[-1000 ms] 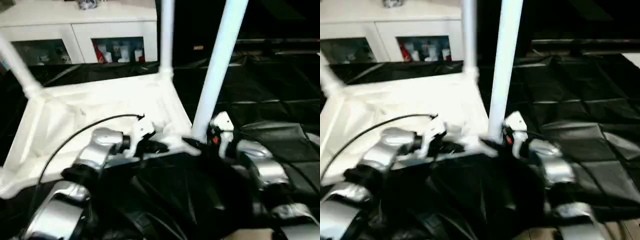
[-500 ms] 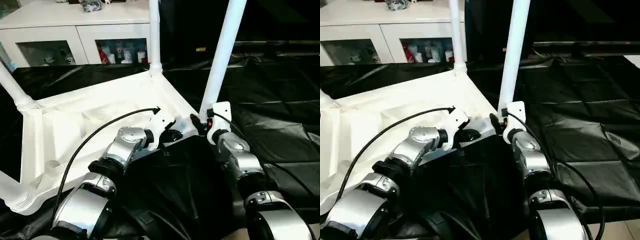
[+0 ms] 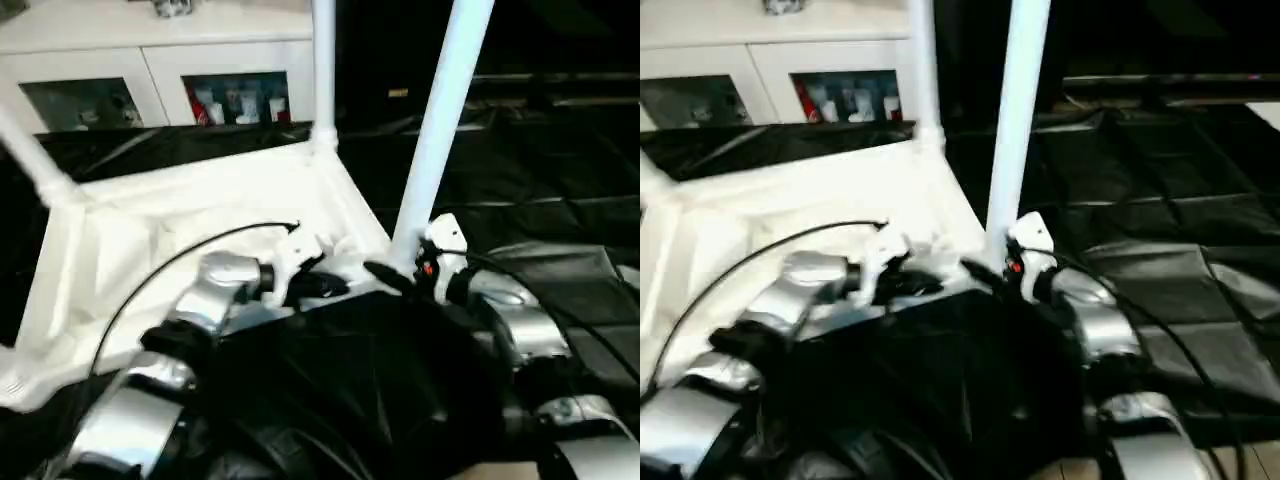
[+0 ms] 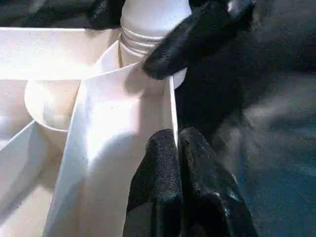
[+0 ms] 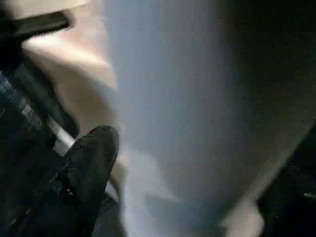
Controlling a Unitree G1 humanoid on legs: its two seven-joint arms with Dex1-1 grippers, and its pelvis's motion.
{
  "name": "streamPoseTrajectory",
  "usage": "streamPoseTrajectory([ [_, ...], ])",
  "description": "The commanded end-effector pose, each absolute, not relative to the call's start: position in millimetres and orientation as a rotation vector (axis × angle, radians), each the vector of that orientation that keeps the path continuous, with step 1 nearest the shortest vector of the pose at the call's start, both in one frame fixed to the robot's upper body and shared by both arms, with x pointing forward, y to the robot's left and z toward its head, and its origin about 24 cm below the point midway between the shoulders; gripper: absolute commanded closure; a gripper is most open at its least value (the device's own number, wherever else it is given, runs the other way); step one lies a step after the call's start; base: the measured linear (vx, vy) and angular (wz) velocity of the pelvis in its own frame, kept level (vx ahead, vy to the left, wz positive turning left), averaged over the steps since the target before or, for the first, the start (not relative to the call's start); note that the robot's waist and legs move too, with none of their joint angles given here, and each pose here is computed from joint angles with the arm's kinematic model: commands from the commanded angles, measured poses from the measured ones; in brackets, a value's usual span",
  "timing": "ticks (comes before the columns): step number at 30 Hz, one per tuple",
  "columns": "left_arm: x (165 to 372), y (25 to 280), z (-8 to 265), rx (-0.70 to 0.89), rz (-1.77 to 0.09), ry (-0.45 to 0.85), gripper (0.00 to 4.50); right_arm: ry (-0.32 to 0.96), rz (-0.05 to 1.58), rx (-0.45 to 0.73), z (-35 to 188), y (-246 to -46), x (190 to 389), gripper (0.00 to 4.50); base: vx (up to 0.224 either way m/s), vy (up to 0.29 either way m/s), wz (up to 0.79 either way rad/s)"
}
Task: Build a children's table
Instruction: Rotate leg to tighten
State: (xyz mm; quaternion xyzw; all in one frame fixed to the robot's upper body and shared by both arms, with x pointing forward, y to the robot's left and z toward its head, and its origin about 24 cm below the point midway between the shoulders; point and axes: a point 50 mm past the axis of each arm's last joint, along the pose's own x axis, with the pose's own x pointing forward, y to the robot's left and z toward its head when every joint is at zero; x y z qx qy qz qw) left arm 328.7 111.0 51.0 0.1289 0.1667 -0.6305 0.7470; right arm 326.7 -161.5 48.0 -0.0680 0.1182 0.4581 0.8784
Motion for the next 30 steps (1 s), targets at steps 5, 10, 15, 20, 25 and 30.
streamPoseTrajectory([
  [5, 320.0, 119.0, 52.6, 0.318, -1.515, 0.392, 4.5, 0.267, 1.098, -0.149, 56.8, -168.2, 320.9, 0.65, 0.0, 0.0, 0.0],
  [10, 320.8, 122.2, 55.0, 0.321, -1.503, 0.385, 4.5, 0.278, 1.132, -0.123, 57.3, -168.4, 318.3, 1.18, 0.0, 0.0, 0.0],
  [15, 320.4, 117.8, 52.5, 0.306, -1.48, 0.376, 4.5, 0.289, 1.139, -0.085, 50.0, -161.9, 312.9, 1.69, 0.0, 0.0, 0.0],
  [20, 330.5, 106.5, 49.5, 0.29, -1.334, 0.359, 4.5, 0.297, 0.864, -0.039, 33.8, -161.8, 323.7, 1.75, 0.0, 0.0, 0.0],
  [25, 340.5, 86.5, 49.0, 0.274, -1.193, 0.341, 4.5, 0.311, 0.561, 0.065, 21.3, -158.4, 333.4, 1.77, 0.0, 0.0, 0.0],
  [30, 348.1, 61.3, 51.4, 0.256, -1.073, 0.317, 4.5, 0.338, 0.346, 0.098, 9.9, -143.0, 337.6, 1.78, 0.0, 0.0, 0.0],
])
